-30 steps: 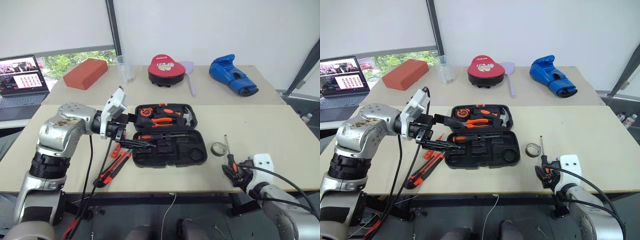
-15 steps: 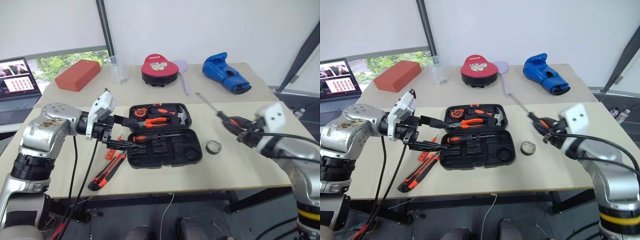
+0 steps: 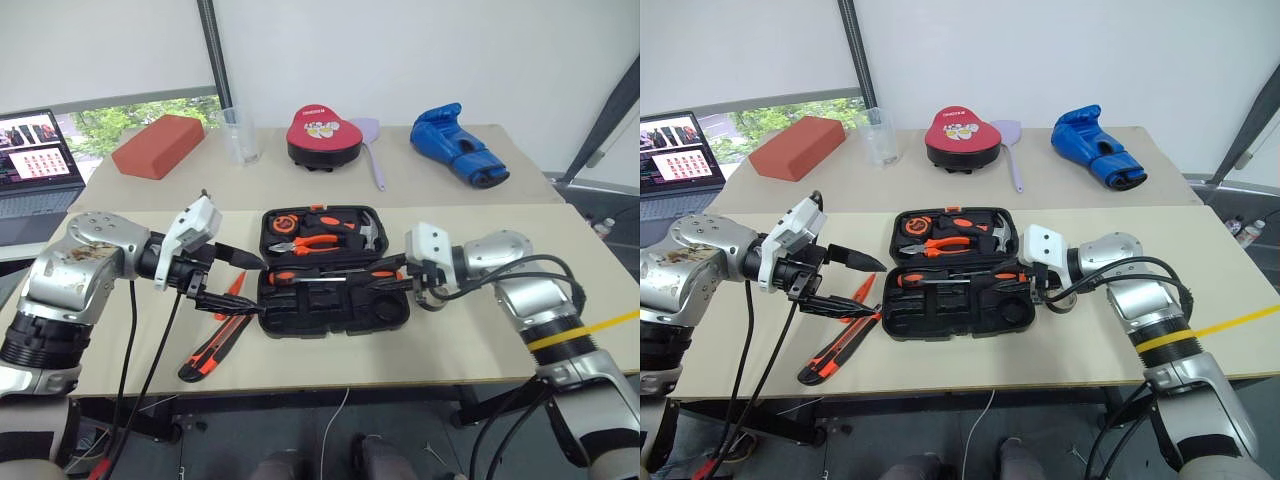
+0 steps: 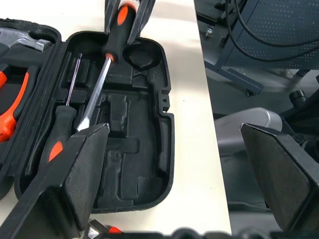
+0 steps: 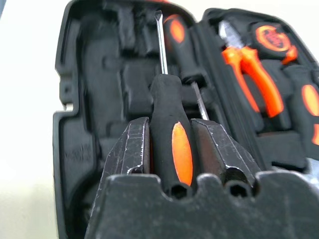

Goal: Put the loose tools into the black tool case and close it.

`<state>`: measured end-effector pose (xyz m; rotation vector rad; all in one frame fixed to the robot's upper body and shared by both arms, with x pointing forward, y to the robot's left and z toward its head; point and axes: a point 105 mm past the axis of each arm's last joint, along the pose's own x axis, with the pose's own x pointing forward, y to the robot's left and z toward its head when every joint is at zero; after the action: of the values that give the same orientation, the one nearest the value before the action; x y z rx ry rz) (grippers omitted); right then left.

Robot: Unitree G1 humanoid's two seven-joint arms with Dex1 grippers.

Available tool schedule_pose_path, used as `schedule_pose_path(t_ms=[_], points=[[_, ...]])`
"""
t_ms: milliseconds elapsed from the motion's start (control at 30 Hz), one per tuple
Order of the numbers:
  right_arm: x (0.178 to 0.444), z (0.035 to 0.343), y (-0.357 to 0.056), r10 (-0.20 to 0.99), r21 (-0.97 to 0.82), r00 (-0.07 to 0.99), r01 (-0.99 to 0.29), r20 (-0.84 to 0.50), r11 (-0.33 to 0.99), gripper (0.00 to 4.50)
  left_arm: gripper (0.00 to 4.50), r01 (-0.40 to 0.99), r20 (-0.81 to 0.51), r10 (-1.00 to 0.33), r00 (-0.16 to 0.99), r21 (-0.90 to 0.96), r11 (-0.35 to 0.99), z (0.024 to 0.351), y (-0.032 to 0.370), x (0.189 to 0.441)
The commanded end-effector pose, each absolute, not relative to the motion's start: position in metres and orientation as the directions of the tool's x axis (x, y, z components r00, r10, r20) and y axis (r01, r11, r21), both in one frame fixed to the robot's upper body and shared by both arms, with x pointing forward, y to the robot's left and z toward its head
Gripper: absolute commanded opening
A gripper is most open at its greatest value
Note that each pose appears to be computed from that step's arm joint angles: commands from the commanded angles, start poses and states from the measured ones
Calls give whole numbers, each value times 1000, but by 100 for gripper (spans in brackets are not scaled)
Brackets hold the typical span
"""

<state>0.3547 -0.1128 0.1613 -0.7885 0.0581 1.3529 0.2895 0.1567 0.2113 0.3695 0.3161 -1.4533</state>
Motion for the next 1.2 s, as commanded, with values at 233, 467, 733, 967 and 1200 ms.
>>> schedule_pose_path(t_ms=[233,467,733,967,1200], points=[[374,159,-113,791,-568,296,-819,-536,-79,99,450,988,-407,-904,132,127,87,224,157,288],[384,164,-110,804,-557,329,-830,-495,-3,294,450,986,-409,-902,138,138,89,225,156,291],[383,190,-85,890,-425,311,-892,-333,153,343,450,987,-409,-902,134,134,86,222,155,292],[380,165,-80,868,-392,295,-911,-400,130,99,450,987,-408,-903,135,136,86,221,154,293],[375,122,-78,803,-370,269,-927,-532,65,1,450,986,-407,-903,141,143,89,221,154,295]])
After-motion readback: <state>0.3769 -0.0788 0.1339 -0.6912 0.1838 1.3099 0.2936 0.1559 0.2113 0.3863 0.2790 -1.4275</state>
